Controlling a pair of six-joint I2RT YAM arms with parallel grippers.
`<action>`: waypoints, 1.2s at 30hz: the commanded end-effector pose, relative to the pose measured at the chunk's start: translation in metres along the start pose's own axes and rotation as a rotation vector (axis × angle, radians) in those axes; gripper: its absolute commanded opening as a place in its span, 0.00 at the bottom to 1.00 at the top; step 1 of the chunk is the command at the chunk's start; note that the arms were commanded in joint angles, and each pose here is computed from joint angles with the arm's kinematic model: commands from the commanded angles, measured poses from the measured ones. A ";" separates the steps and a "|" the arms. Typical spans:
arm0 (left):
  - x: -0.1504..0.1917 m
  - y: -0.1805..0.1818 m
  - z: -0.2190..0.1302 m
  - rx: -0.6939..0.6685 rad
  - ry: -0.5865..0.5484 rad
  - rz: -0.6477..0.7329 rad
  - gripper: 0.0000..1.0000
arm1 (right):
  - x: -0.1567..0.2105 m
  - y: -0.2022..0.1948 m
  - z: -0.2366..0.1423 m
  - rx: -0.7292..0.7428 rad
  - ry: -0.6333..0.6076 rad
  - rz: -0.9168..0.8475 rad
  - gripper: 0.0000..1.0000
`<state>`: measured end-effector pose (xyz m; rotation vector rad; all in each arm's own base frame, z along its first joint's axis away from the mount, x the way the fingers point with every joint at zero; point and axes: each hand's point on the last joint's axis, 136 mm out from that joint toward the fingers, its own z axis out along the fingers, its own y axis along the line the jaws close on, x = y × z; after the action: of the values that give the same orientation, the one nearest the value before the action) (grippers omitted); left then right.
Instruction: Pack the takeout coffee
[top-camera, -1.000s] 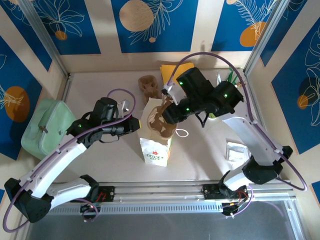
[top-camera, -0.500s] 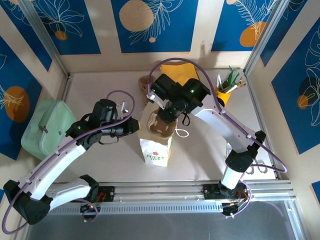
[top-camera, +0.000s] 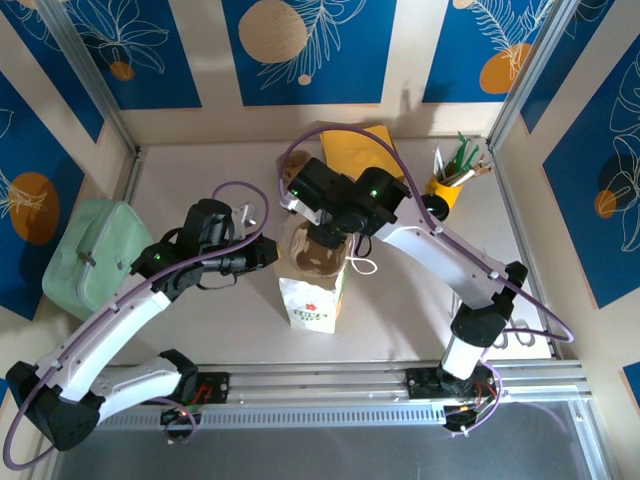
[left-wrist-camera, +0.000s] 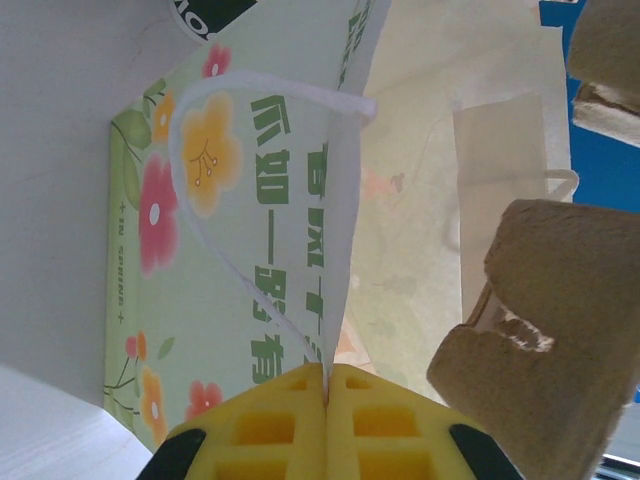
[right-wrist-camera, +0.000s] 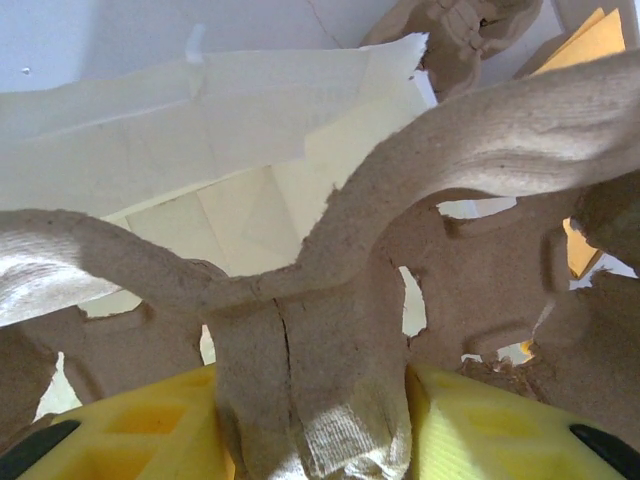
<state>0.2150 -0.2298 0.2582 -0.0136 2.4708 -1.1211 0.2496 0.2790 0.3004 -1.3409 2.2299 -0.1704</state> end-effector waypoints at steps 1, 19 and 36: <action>0.005 -0.002 0.000 0.016 0.012 -0.004 0.00 | -0.003 0.006 0.006 -0.004 0.000 -0.030 0.46; 0.001 -0.013 -0.011 0.043 -0.012 0.034 0.30 | 0.008 0.037 0.020 -0.134 0.058 -0.034 0.46; 0.004 -0.010 -0.009 0.041 0.003 0.034 0.32 | 0.007 0.066 0.026 -0.276 0.060 -0.099 0.46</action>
<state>0.2117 -0.2302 0.2632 0.0050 2.4560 -1.1423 0.2188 0.3011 0.2578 -1.5362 2.3064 0.0065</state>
